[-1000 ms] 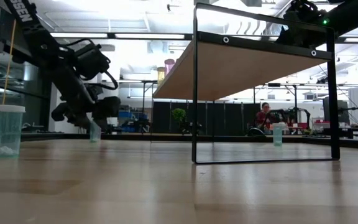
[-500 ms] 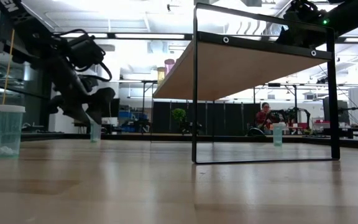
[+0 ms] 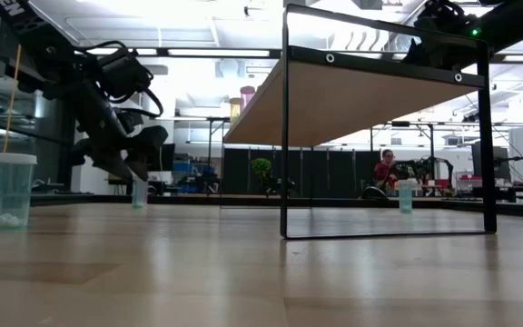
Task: Pick and place medicine bottles onto shelf by color
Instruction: Put the blue pill bottle on the shelf
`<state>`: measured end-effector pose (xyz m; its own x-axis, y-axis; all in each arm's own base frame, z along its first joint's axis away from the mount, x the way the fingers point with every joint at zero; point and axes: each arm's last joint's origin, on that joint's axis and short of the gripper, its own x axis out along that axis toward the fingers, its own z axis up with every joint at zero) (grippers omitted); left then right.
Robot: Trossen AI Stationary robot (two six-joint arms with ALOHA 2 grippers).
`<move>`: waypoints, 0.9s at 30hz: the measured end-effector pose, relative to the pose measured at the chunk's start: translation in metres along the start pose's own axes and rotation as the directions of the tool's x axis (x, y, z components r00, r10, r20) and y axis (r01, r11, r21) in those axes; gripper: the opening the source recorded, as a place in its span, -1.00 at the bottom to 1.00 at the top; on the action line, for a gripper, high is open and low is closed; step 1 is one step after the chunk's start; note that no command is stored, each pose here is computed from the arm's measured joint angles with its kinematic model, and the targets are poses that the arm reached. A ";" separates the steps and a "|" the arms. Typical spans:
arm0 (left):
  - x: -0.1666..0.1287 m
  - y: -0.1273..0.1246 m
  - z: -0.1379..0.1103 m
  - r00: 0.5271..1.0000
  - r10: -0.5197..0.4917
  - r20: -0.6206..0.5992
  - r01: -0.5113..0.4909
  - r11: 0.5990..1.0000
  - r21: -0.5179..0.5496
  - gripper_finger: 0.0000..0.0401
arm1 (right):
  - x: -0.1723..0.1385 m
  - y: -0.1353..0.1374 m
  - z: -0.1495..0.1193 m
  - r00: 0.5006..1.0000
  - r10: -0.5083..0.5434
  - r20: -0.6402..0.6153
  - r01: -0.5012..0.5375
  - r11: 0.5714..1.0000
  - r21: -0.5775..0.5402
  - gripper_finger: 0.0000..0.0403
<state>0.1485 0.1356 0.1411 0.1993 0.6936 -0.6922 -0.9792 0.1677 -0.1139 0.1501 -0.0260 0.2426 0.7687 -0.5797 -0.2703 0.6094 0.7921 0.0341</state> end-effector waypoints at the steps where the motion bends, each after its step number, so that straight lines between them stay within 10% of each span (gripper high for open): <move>1: 0.000 0.000 0.000 1.000 0.000 0.000 0.000 1.000 0.001 -0.36 | 0.000 0.000 0.000 1.000 0.000 0.000 0.000 1.000 0.000 -0.18; 14: -0.009 -0.009 0.013 0.991 -0.131 0.002 0.131 0.991 0.016 -0.51 | 0.000 0.000 0.000 1.000 0.000 0.000 0.000 1.000 0.001 -0.18; 27: -0.103 -0.046 0.046 0.855 -0.434 0.283 0.402 0.900 0.166 -0.52 | 0.000 0.000 0.000 1.000 0.000 0.000 0.000 1.000 0.001 -0.18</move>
<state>0.1746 0.0885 0.2501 0.6061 0.7188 -0.3406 -0.7954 0.5460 -0.2631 0.1501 -0.0260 0.2426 0.7688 -0.5797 -0.2702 0.6096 0.7920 0.0353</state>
